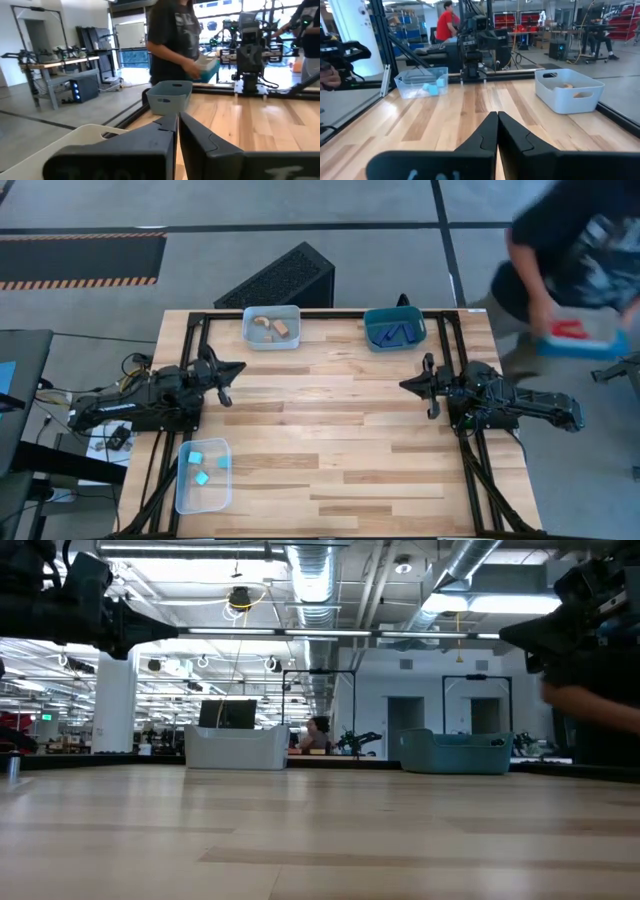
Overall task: Sort & place blocks by color
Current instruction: Return to Home Position
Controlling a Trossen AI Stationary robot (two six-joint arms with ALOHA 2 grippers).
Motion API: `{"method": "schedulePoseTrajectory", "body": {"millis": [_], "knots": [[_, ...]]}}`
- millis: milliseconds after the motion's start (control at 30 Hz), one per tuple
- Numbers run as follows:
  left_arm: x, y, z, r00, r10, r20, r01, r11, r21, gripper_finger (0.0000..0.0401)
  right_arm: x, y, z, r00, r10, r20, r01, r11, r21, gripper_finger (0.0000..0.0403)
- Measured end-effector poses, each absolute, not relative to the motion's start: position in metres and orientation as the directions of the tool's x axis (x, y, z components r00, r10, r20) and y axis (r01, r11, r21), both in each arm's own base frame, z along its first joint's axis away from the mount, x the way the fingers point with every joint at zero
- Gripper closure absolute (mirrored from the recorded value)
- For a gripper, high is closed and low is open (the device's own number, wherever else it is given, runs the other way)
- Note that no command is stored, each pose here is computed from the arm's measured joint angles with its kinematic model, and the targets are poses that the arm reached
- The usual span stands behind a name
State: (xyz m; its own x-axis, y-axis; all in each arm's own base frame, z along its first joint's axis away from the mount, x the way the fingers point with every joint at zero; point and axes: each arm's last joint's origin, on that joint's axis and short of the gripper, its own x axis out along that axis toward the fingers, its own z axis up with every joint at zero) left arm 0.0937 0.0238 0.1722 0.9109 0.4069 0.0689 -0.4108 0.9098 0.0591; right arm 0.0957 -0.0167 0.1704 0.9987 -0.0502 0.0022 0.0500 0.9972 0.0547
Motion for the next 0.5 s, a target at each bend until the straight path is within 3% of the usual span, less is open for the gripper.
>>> {"method": "schedulePoseTrajectory", "body": {"millis": [500], "knots": [[0.0941, 0.0236, 0.1717, 0.915, 0.397, 0.065, -0.401, 0.913, 0.074, 0.0395, 0.0957, -0.0168, 0.17, 0.999, -0.051, -0.001, 0.051, 0.997, 0.052, 0.0369]]}}
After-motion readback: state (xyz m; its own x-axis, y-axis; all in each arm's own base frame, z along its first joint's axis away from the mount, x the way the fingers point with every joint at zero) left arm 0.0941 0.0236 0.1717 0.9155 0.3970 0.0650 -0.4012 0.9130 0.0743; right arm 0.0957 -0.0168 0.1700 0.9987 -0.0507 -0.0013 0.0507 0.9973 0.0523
